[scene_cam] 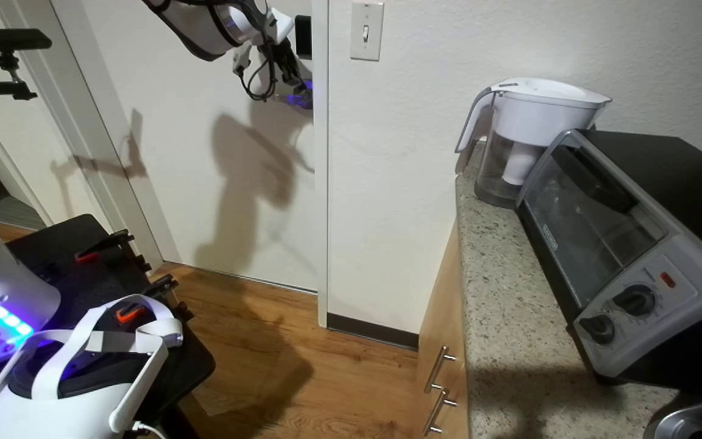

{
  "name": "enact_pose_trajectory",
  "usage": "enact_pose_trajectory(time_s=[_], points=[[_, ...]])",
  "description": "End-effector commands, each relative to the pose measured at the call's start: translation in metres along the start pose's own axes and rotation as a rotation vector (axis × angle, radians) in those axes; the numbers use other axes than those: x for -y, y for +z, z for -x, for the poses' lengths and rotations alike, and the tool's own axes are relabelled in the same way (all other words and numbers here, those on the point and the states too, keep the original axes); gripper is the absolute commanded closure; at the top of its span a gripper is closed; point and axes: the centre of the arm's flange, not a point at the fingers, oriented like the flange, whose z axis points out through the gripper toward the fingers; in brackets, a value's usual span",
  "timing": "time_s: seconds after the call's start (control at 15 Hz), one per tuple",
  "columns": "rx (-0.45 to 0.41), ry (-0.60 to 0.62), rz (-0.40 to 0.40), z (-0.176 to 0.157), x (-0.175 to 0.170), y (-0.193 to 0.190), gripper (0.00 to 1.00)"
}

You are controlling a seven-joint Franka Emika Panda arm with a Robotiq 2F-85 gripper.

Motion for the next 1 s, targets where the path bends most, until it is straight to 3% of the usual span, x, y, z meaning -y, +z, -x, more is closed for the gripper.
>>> enact_pose_trajectory(time_s=[0.0,0.93], points=[[0.011,0.037,0.069,0.003,-0.005,-0.020,1.00],[0.110,0.126,0.145,0.018,0.013,-0.007,1.00]])
